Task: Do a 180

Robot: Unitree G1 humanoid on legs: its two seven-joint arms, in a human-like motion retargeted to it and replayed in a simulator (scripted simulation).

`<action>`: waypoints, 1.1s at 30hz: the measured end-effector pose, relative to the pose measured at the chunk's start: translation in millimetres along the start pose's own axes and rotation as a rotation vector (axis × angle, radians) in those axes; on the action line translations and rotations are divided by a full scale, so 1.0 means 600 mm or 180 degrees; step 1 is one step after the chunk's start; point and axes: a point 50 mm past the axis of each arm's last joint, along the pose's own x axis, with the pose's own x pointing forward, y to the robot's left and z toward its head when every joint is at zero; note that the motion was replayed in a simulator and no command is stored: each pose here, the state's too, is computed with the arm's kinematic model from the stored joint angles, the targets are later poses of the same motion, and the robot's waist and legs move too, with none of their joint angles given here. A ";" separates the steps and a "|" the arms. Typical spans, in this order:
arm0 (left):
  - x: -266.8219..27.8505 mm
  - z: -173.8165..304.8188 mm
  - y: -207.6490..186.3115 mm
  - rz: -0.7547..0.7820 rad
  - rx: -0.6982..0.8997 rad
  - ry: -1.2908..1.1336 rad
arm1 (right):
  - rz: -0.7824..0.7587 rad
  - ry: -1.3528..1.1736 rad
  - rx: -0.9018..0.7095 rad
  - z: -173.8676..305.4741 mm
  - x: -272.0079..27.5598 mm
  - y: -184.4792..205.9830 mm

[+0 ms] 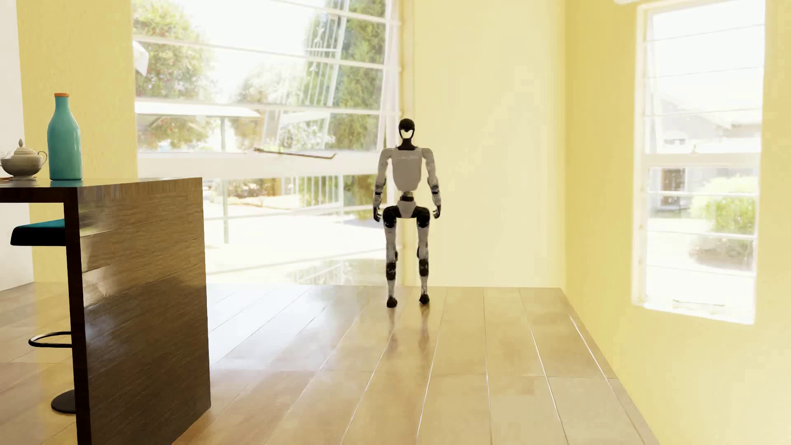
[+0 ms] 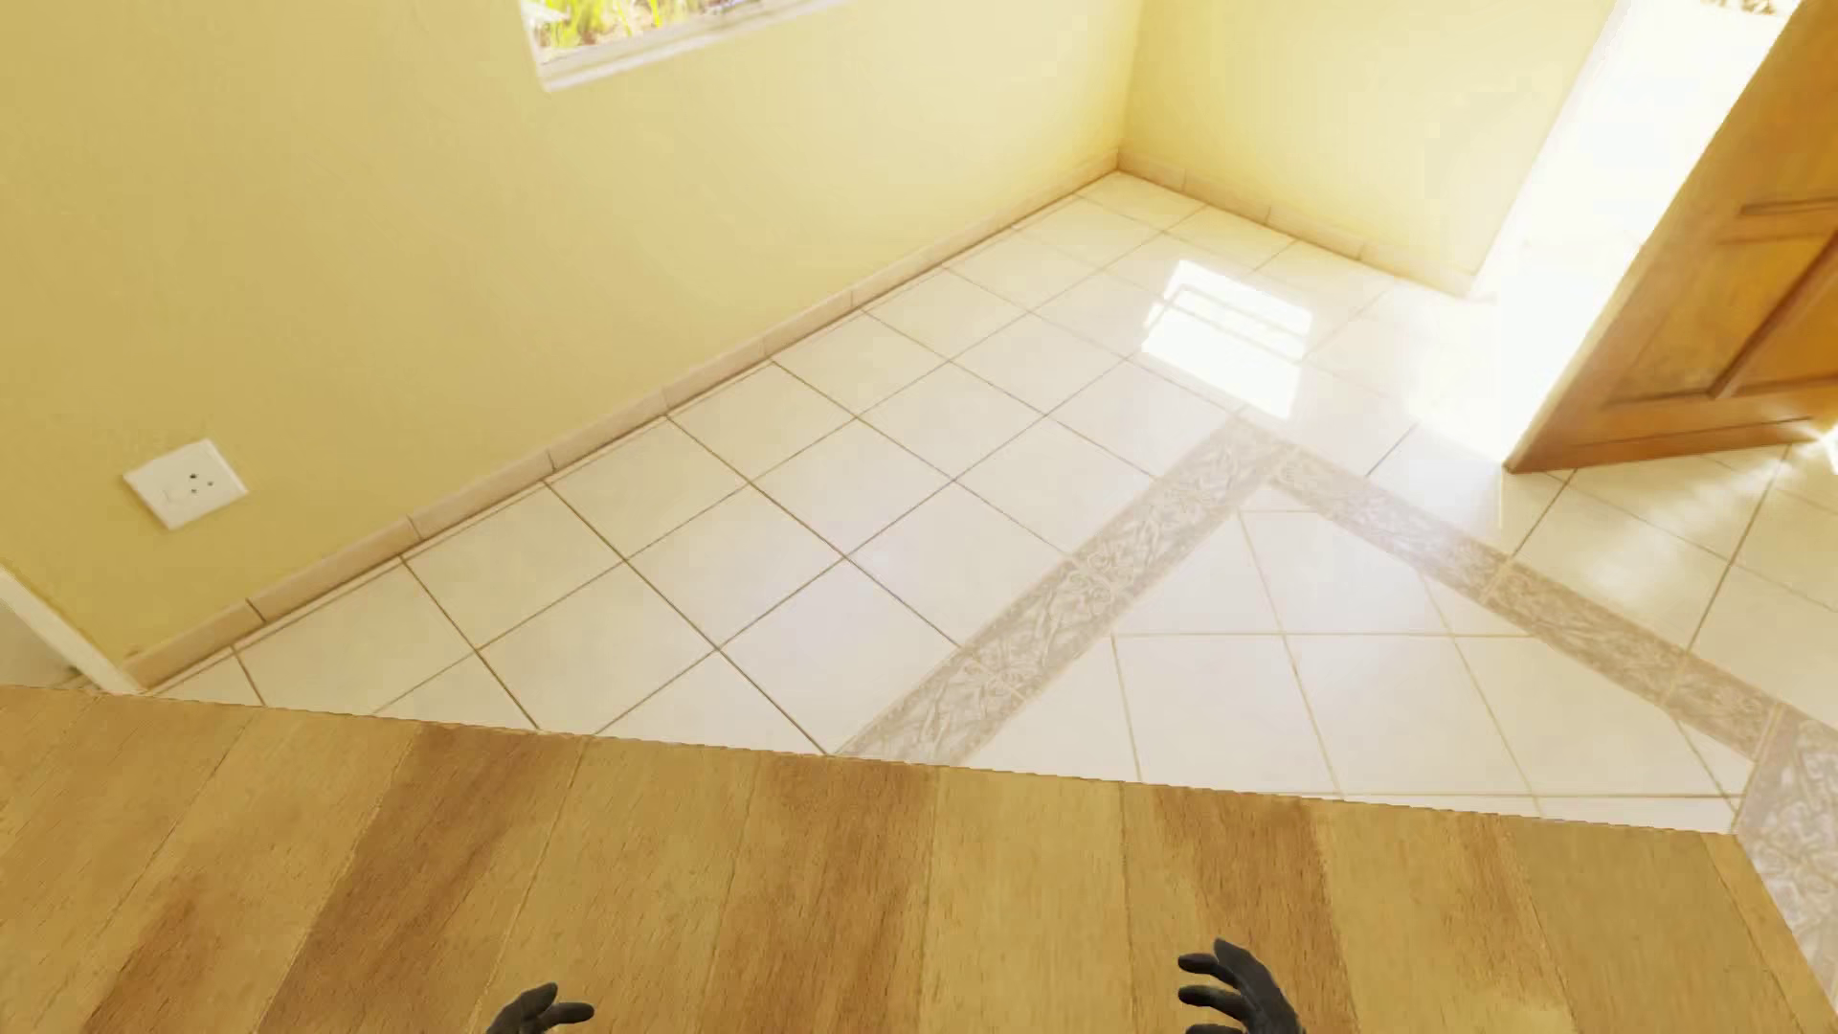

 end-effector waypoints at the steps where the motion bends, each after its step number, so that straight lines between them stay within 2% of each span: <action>1: 0.011 0.023 -0.023 -0.0087 0.0006 0.0009 | 0.0151 0.0380 -0.0090 -0.054 -0.016 0.021; 2: 0.014 0.020 -0.035 -0.0073 -0.0024 0.0104 | 0.0192 0.0570 -0.0129 -0.071 -0.019 0.025; 4: 0.005 -0.014 -0.014 0.0198 0.0043 0.0364 | 0.0320 0.0226 -0.0392 0.000 0.012 0.040; 5: 0.001 -0.032 -0.008 0.0345 0.0032 0.0521 | 0.0355 0.0062 -0.0354 0.026 0.018 0.056; 7: -0.007 -0.044 0.009 0.0590 0.0143 0.0574 | 0.0310 0.0323 -0.0226 -0.023 0.007 0.043; 8: -0.006 -0.042 0.006 0.0645 0.0165 0.0533 | 0.0177 0.0360 -0.0127 -0.028 0.006 0.009; 9: -0.006 -0.031 -0.015 0.0608 0.0098 0.0445 | 0.0210 0.0360 -0.0245 -0.025 0.007 -0.005; 12: 0.000 -0.013 0.008 0.0616 -0.0030 0.0311 | 0.0404 0.0015 -0.0112 0.021 0.017 0.038; 14: -0.001 -0.035 0.012 0.0535 0.0037 0.0455 | 0.0510 -0.0159 -0.0195 0.038 0.020 0.062; 16: -0.002 -0.038 0.032 0.0616 0.0175 0.0438 | 0.0385 0.0009 -0.0092 0.011 0.015 0.038; 17: -0.001 -0.031 0.037 0.0641 0.0312 0.0366 | 0.0352 -0.0114 -0.0158 0.032 0.016 0.018; 19: 0.010 0.005 -0.014 0.0494 0.0231 0.0191 | 0.0400 0.0199 -0.0399 -0.013 0.007 -0.008; 22: -0.004 -0.026 -0.012 0.0407 -0.0016 0.0413 | 0.0430 0.0061 -0.0395 0.016 0.020 0.010; 25: -0.015 -0.063 0.019 0.0368 0.0034 0.0700 | 0.0381 -0.0347 -0.0096 0.064 0.028 0.046; 27: -0.012 -0.056 0.028 0.0484 -0.0056 0.0627 | 0.0265 -0.0215 -0.0067 0.031 0.016 0.026; 29: 0.004 -0.002 0.008 0.0532 -0.0027 0.0195 | 0.0167 0.0186 -0.0158 -0.020 0.001 -0.012; 31: 0.002 -0.002 -0.026 0.0497 -0.0125 0.0166 | 0.0302 0.0208 -0.0237 -0.007 0.009 0.019; 33: 0.002 -0.015 0.004 0.0572 -0.0161 0.0328 | 0.0359 0.0046 -0.0351 0.022 0.020 0.041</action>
